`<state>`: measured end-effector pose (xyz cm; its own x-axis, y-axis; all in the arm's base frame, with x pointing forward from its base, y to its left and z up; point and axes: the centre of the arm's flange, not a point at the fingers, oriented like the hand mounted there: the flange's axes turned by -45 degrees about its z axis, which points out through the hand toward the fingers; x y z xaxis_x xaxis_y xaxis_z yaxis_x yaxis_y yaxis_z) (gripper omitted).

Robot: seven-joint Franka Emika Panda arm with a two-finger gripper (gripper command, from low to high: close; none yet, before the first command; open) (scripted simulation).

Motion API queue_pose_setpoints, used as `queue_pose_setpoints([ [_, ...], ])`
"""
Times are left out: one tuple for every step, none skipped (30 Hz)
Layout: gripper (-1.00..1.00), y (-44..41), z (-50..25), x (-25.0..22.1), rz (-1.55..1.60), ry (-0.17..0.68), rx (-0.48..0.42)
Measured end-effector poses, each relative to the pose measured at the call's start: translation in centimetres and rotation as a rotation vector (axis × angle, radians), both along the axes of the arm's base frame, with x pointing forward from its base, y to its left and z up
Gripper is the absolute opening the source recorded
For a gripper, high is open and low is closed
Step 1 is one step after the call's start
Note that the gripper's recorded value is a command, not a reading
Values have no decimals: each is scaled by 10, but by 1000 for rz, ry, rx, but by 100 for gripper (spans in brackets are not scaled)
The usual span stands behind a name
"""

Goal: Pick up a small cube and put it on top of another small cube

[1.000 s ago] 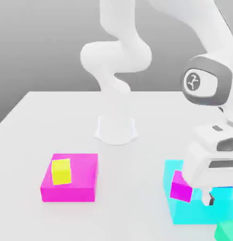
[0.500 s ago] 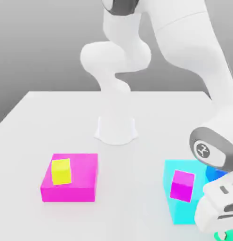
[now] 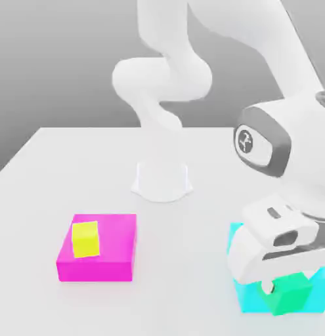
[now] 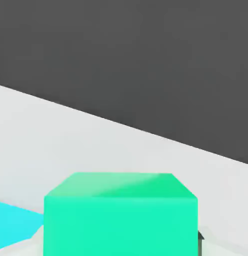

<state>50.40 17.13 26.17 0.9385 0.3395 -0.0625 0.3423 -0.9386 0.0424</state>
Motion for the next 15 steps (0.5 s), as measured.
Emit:
queue_pose_setpoints([
  [-100, -6, 8, -4, 13, 2, 4],
  [-100, -12, 16, -8, 26, 4, 10],
  [-100, -17, 25, -13, 38, 4, 17],
  [-100, -22, 33, -19, 49, 5, 26],
  [-100, -27, 41, -25, 61, 5, 36],
  [-100, -32, 50, -31, 73, 4, 48],
  [-100, -37, 57, -38, 87, 4, 62],
  [-100, -38, 65, -45, 99, 0, 74],
  [-100, -28, 71, -56, 112, -9, 77],
  [-100, -18, 75, -66, 114, -22, 74],
  [-100, -12, 72, -72, 112, -31, 70],
  [-100, -9, 63, -74, 112, -35, 68],
  [-100, -8, 50, -76, 111, -38, 66],
  [-100, -8, 36, -76, 110, -39, 65],
  [100, -7, 23, -77, 111, -40, 65],
])
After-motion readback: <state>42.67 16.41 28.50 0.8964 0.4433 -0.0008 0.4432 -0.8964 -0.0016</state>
